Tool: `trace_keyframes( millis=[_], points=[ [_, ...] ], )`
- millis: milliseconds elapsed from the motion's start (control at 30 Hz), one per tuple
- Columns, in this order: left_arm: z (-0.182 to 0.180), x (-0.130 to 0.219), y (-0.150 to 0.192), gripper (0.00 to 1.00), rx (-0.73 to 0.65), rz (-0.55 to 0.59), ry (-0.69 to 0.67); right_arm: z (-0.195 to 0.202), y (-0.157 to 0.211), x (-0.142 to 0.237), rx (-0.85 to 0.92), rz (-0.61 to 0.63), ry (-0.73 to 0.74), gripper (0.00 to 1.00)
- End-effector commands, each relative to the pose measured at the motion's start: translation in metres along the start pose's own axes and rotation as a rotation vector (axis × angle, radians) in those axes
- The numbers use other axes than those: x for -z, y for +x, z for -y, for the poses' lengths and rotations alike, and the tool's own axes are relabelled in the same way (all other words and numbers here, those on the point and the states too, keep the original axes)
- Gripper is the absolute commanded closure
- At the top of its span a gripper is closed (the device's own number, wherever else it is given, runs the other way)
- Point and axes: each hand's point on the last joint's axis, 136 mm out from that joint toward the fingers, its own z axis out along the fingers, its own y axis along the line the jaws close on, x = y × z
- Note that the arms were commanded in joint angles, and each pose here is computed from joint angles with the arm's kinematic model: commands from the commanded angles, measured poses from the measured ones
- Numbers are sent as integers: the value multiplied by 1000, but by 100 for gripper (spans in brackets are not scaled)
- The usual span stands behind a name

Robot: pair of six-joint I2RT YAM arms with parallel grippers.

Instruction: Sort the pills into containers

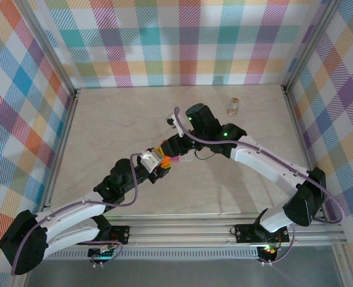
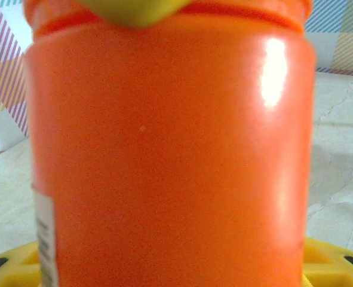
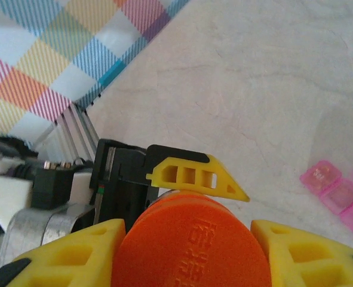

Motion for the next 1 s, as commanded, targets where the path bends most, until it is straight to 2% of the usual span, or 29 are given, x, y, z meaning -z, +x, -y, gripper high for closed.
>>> trace_keyframes(
  millis=[0,133,233,367,467,567,700,800,967],
  points=[
    [7,10,-29,99,-18,114,52,-36,16,23,376,-18,-155,55],
    [29,18,-36,99,-41,145,181,-53,48,39,703,-40,-286,54],
    [38,24,-41,99,-39,163,232,-52,57,44,806,-64,-300,53],
    [39,30,-46,99,-44,191,238,-53,51,53,816,-76,-343,50],
    [39,33,-46,100,-50,194,236,-54,49,56,816,-79,-362,41],
    [39,32,-44,100,-51,186,238,-50,43,58,805,-70,-349,38],
    [39,31,-42,100,-51,178,237,-43,36,58,798,-60,-305,23],
    [35,28,-39,100,-47,162,213,-43,30,61,779,-36,-276,16],
    [21,22,-30,100,-42,122,129,-41,3,68,627,43,-176,13]
  ],
)
